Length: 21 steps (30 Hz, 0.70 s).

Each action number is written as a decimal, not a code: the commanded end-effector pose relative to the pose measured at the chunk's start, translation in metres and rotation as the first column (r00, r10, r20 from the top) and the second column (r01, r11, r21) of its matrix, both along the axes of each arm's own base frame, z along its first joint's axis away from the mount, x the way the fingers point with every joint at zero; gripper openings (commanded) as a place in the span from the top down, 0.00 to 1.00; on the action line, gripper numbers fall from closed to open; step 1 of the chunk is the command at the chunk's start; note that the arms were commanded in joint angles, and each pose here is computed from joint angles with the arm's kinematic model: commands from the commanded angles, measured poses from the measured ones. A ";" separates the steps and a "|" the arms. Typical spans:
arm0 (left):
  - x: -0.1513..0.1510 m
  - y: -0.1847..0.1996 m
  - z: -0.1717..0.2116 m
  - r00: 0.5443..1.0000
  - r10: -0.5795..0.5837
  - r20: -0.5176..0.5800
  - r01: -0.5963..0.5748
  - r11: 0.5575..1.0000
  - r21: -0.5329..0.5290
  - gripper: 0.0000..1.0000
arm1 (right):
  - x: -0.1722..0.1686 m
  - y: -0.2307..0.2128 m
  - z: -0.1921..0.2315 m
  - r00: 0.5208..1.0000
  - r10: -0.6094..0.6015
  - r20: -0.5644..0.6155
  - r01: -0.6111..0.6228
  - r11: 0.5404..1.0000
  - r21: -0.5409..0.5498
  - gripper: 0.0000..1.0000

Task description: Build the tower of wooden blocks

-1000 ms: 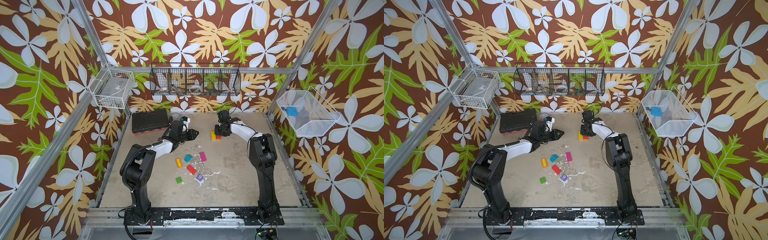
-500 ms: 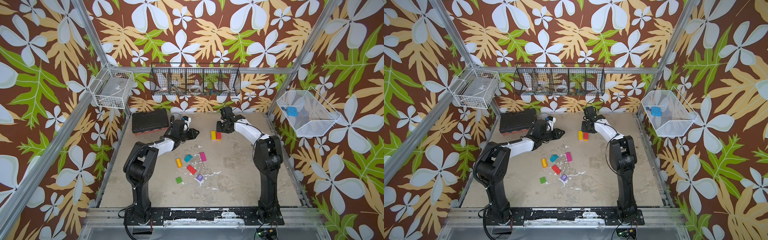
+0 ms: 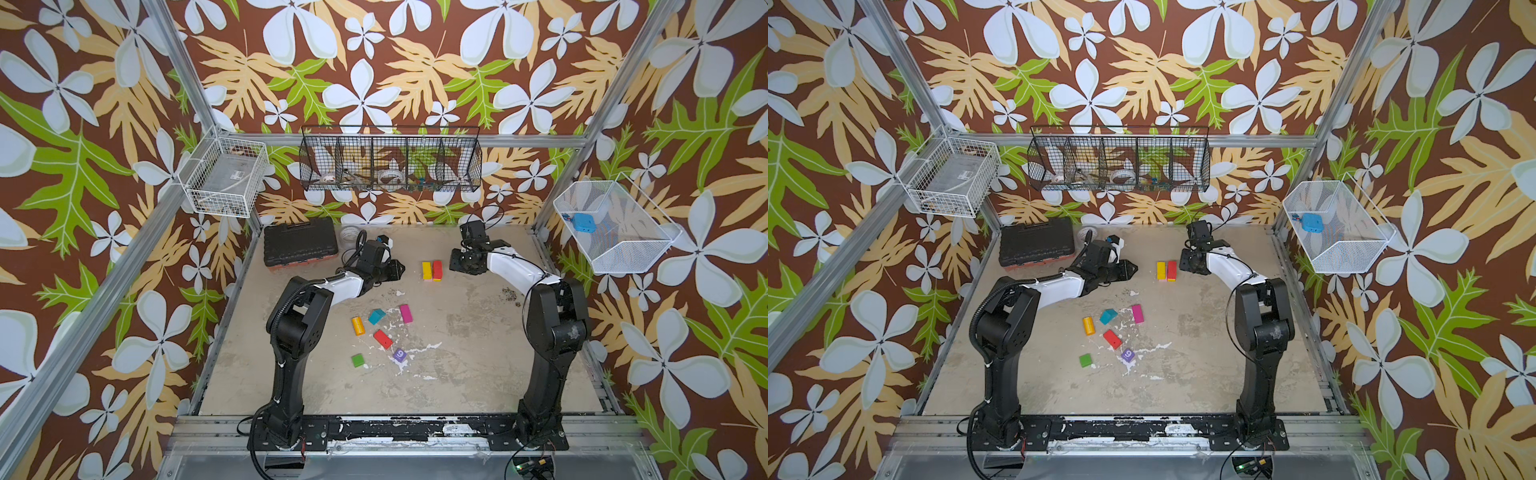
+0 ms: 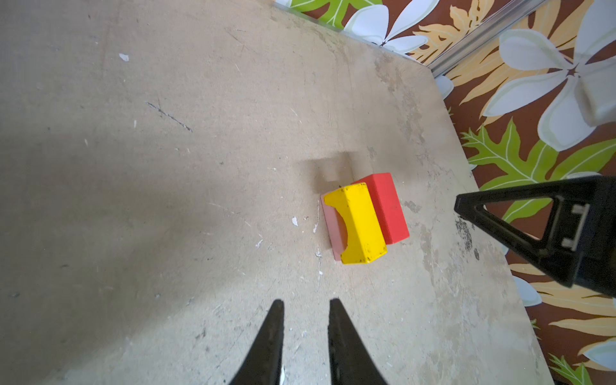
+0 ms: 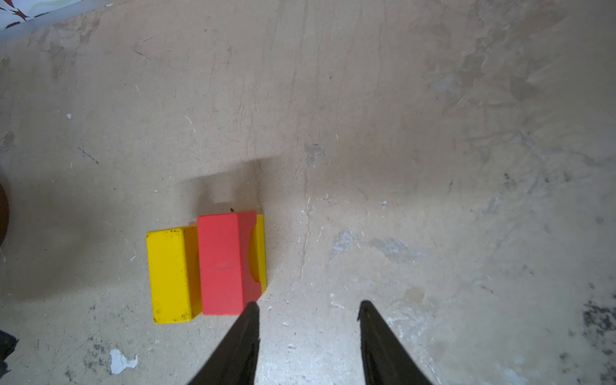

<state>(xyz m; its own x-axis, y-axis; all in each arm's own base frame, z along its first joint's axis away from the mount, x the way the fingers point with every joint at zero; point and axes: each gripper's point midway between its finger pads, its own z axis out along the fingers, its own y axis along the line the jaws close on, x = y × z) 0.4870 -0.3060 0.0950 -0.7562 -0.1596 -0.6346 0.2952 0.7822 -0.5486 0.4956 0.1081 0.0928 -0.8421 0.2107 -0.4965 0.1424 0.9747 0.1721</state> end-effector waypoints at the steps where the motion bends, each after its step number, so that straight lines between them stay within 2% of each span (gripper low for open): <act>1: 0.002 -0.007 -0.005 1.000 -0.012 0.000 0.012 0.999 0.034 0.74 | 0.008 0.005 -0.009 1.000 0.003 -0.001 -0.003 1.000 0.019 0.52; 9: 0.011 -0.030 -0.022 0.999 -0.032 -0.025 0.034 0.997 0.067 0.74 | 0.017 0.009 -0.028 0.999 0.013 -0.035 -0.012 1.000 0.022 0.52; 21: 0.010 -0.043 -0.037 0.999 -0.027 -0.026 0.030 0.992 0.120 0.74 | 0.019 0.010 -0.033 0.999 0.023 -0.029 -0.022 1.000 0.020 0.52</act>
